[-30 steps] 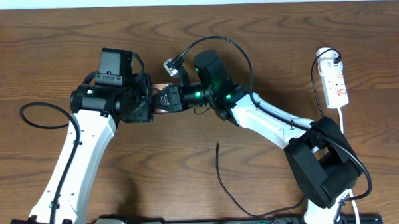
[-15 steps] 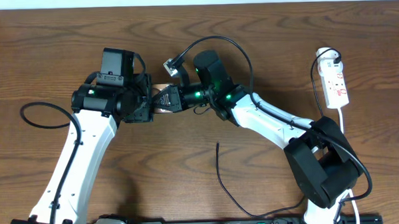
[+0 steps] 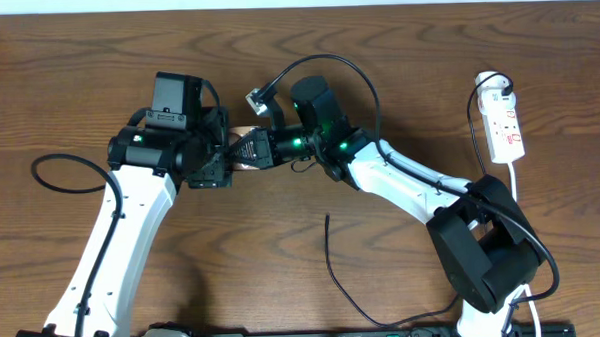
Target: Plug charger to phone and switch on socket
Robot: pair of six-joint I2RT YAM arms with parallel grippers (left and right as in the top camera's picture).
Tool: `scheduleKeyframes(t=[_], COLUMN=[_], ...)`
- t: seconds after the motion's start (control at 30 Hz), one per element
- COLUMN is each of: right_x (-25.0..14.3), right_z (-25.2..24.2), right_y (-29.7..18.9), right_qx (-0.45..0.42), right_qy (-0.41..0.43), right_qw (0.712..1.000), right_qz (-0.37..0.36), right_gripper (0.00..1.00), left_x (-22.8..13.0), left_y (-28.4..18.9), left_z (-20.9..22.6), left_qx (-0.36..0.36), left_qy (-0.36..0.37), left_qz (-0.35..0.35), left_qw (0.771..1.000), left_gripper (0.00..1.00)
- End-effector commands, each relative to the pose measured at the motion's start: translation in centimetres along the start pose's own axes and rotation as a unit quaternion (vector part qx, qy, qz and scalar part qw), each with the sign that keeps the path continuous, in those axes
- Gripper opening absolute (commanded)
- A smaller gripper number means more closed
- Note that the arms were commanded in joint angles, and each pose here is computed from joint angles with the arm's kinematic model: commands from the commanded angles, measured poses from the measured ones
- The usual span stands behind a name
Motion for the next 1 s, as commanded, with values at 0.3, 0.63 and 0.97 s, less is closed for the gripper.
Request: scheduleKeyframes(t=[0.3, 0.63, 0.97], right_x=[1.1, 3.6, 5.5], right_z=[-0.5, -5.3, -8.3], right_y=[-1.1, -7.4, -13.2], right_qx=[-0.001, -0.054, -0.018], right_qy=[-0.006, 0.074, 0.445], right_qw=[1.000, 0.993, 0.882], right_qz=[-0.015, -0.078, -0.156], right_gripper=[0.01, 0.01, 0.01], left_x=[-0.7, 0.1, 1.4], left_y=[-0.4, -1.2, -1.9], left_z=[-0.2, -1.6, -4.1], left_qx=[-0.003, -0.019, -0.109], left_qy=[0.018, 0.047, 0.197], left_qz=[0.022, 0.123, 0.120], left_qw=[1.000, 0.991, 0.967], left_gripper=[0.88, 0.88, 0.88])
Point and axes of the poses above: each gripper's point midway between its finger pads, its own y axis out along the fingers, its own z axis along the line the jaws close on, x = y × z, the point moved 9 cm from there along -y, back along the fingers, and after that the axes turned 9 degrees about -y, right-handed, at the moved point
